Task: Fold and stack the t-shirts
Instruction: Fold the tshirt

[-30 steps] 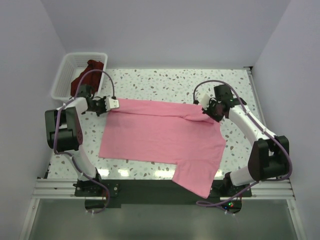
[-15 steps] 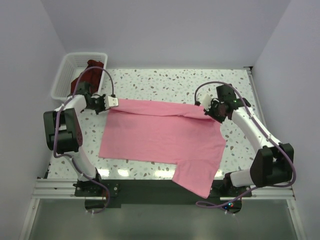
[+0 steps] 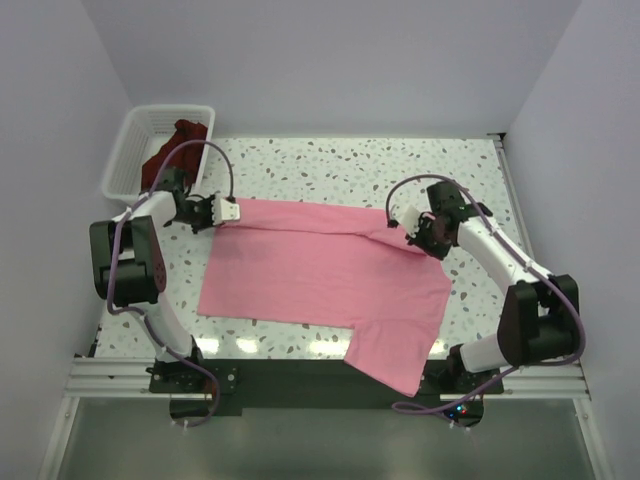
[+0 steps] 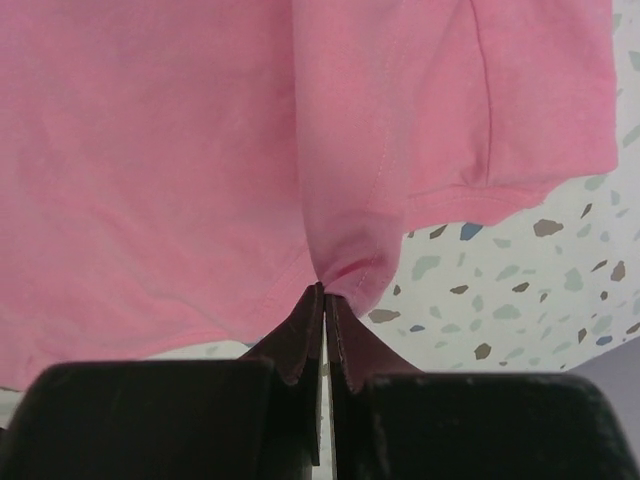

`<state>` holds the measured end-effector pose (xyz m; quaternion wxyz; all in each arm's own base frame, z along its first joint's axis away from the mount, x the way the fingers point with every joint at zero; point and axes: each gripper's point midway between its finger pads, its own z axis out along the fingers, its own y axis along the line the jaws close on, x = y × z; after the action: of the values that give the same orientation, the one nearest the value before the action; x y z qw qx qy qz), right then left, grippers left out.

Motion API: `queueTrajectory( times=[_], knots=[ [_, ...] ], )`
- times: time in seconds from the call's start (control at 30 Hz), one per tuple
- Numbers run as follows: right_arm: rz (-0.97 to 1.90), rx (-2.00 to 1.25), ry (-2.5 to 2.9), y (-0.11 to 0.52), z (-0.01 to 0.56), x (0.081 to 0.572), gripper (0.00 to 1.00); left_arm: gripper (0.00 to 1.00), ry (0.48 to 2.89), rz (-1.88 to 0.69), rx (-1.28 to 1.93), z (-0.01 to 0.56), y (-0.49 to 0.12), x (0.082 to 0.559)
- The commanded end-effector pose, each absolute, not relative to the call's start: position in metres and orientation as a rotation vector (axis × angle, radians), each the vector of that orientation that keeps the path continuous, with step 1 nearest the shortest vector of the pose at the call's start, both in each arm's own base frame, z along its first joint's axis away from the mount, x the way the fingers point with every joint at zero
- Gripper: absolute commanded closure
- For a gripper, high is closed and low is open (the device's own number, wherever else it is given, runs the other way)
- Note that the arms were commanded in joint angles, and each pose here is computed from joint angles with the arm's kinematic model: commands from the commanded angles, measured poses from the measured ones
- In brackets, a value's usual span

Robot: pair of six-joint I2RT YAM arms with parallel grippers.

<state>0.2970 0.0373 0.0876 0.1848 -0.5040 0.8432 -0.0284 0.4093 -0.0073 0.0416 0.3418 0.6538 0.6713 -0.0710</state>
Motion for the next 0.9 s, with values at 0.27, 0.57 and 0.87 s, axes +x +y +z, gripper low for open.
queueTrajectory(
  times=[0.27, 0.57, 0.87],
  knots=[
    [0.285, -1.452, 2.487, 0.057, 0.097, 0.252, 0.37, 0.63, 1.554, -0.377, 1.654, 0.125, -0.095, 0.400],
    [0.409, -0.939, 2.643, 0.092, 0.095, 0.346, 0.51, 0.63, 1.534, -0.735, 1.423, 0.157, -0.218, 0.397],
    [0.375, -0.797, 2.711, 0.101, 0.055, 0.406, 0.56, 0.68, 1.713, -0.664, 1.235, 0.141, -0.194, 0.404]
  ],
)
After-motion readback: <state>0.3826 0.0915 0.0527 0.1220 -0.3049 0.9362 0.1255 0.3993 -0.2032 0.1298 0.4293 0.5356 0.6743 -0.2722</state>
